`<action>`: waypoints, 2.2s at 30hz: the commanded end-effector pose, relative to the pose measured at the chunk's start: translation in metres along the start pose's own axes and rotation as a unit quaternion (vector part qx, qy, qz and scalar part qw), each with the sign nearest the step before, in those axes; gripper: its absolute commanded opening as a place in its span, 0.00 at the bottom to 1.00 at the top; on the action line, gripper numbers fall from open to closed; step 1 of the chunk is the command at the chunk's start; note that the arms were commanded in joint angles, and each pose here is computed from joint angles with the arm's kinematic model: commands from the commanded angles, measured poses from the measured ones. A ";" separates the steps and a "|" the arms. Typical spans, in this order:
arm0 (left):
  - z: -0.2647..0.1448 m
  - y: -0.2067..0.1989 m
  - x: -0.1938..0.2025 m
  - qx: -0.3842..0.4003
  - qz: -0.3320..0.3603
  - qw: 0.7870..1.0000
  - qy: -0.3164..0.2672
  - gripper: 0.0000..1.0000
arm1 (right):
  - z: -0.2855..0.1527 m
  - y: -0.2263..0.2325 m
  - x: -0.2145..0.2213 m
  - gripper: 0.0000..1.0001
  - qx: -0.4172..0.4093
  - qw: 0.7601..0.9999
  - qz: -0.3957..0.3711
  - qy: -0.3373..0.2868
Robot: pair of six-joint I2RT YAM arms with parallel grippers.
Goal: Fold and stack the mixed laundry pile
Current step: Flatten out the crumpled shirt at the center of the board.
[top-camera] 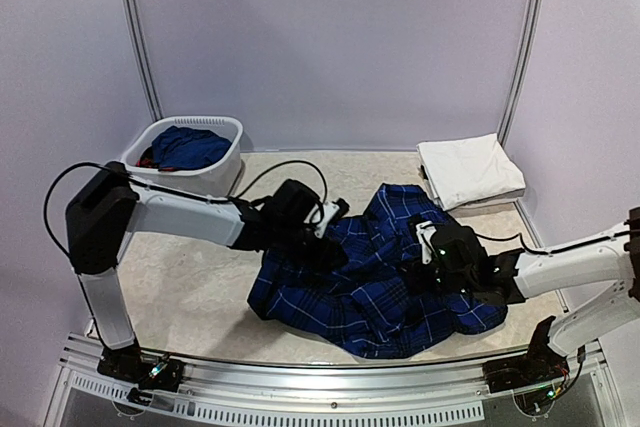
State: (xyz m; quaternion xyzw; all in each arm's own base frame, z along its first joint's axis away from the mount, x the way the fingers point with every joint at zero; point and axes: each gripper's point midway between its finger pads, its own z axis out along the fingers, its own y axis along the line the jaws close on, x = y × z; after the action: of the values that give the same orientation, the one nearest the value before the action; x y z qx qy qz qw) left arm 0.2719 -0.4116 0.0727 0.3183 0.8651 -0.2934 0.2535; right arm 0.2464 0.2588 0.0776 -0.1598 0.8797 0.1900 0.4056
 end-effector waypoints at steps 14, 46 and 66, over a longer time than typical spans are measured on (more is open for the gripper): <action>0.026 -0.061 -0.002 0.065 0.034 0.997 -0.037 0.43 | -0.060 0.028 -0.058 0.43 -0.068 0.997 0.018 -0.042; 0.023 -0.058 0.016 0.034 -0.011 0.995 -0.089 0.00 | 0.010 0.019 -0.033 0.02 0.062 0.994 0.029 0.087; -0.208 -0.059 -0.181 -0.249 0.228 0.872 -0.354 0.00 | -0.063 0.036 -0.197 0.52 0.049 0.981 0.047 -0.184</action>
State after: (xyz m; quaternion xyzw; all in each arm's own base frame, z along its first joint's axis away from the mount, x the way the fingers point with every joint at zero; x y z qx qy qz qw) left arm 0.2770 -0.4202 0.3220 0.3131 0.7147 -0.2418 0.5768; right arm 0.2981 0.2838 0.2647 -0.0681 0.8214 0.2094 0.5262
